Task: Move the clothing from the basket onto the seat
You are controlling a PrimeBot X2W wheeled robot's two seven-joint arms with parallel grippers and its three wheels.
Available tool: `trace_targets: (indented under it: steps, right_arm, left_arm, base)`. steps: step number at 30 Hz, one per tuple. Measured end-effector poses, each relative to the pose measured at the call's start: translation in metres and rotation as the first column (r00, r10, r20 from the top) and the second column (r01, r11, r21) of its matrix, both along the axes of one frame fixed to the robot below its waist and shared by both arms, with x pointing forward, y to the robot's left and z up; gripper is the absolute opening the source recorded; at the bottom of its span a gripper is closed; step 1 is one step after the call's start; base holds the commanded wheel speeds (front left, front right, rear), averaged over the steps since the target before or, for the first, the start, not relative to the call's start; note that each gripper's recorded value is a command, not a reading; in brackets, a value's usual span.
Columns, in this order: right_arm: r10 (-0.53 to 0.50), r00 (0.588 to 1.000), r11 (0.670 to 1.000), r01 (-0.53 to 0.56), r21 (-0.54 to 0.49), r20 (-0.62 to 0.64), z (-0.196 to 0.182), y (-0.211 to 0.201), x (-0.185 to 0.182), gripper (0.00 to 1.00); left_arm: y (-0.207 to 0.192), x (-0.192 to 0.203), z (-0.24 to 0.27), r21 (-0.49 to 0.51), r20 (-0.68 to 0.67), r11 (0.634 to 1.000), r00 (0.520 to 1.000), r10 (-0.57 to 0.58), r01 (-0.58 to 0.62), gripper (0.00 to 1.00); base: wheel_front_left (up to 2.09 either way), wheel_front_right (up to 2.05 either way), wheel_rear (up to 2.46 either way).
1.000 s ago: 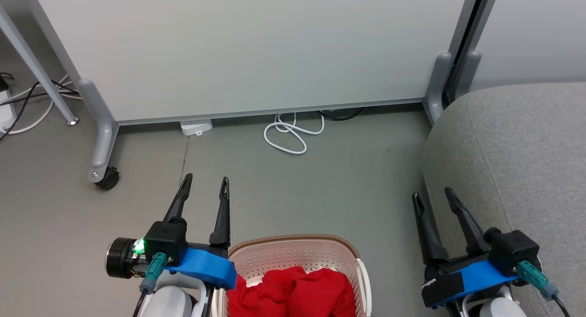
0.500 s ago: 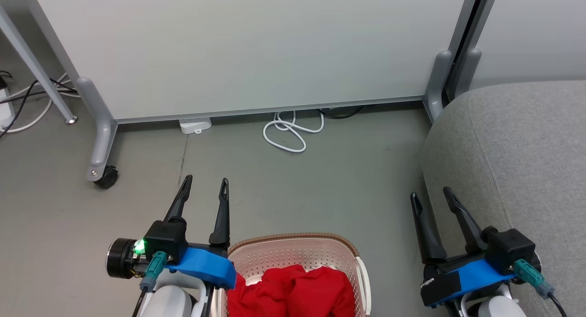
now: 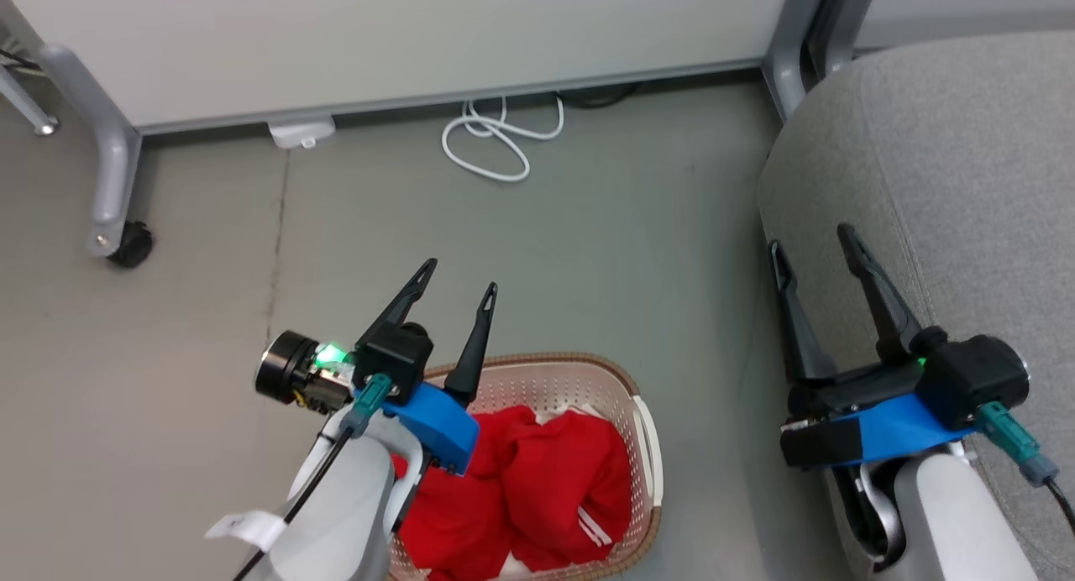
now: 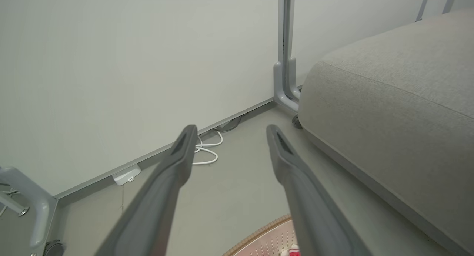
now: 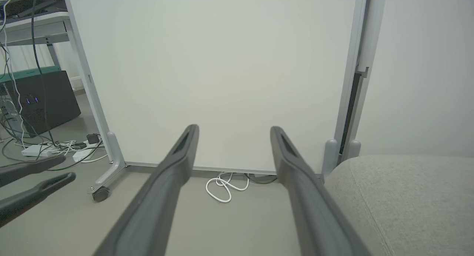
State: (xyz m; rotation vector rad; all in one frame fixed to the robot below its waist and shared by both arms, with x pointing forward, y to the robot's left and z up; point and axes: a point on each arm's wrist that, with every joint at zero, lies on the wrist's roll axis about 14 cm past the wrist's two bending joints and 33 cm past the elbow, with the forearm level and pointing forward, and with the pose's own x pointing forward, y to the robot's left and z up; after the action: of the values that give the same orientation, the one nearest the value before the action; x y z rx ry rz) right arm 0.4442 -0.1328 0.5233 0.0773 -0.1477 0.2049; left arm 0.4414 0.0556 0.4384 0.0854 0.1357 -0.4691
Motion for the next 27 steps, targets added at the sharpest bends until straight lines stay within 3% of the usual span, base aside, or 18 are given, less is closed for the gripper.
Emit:
trace_targets:
  steps: [7,14,22,27]
  right_arm:
    - [-0.011,1.0,0.999,0.011,-0.037,-0.005,-0.017,-0.011,0.038,1.0]
    - [-0.023,0.999,0.997,0.02,-0.068,-0.045,-0.05,-0.021,0.066,1.0]
    - [-0.029,0.994,0.995,0.019,-0.098,-0.11,-0.094,-0.029,0.083,1.0]
    - [-0.041,0.988,0.993,0.023,-0.118,-0.151,-0.123,-0.035,0.089,1.0]
  left_arm:
    - [-0.034,0.013,-0.075,0.106,-0.17,0.977,0.971,-0.167,0.186,1.0]
    - [-0.062,-0.001,-0.154,0.15,-0.361,0.912,0.88,-0.308,0.381,1.0]
    - [-0.063,-0.023,-0.234,0.163,-0.549,0.841,0.755,-0.357,0.516,1.0]
    - [-0.057,-0.019,-0.272,0.158,-0.627,0.836,0.708,-0.326,0.525,1.0]
  base:
    - [0.0,0.0,0.0]
    - [0.0,0.0,0.0]
    - [0.0,0.0,0.0]
    - [0.0,0.0,0.0]
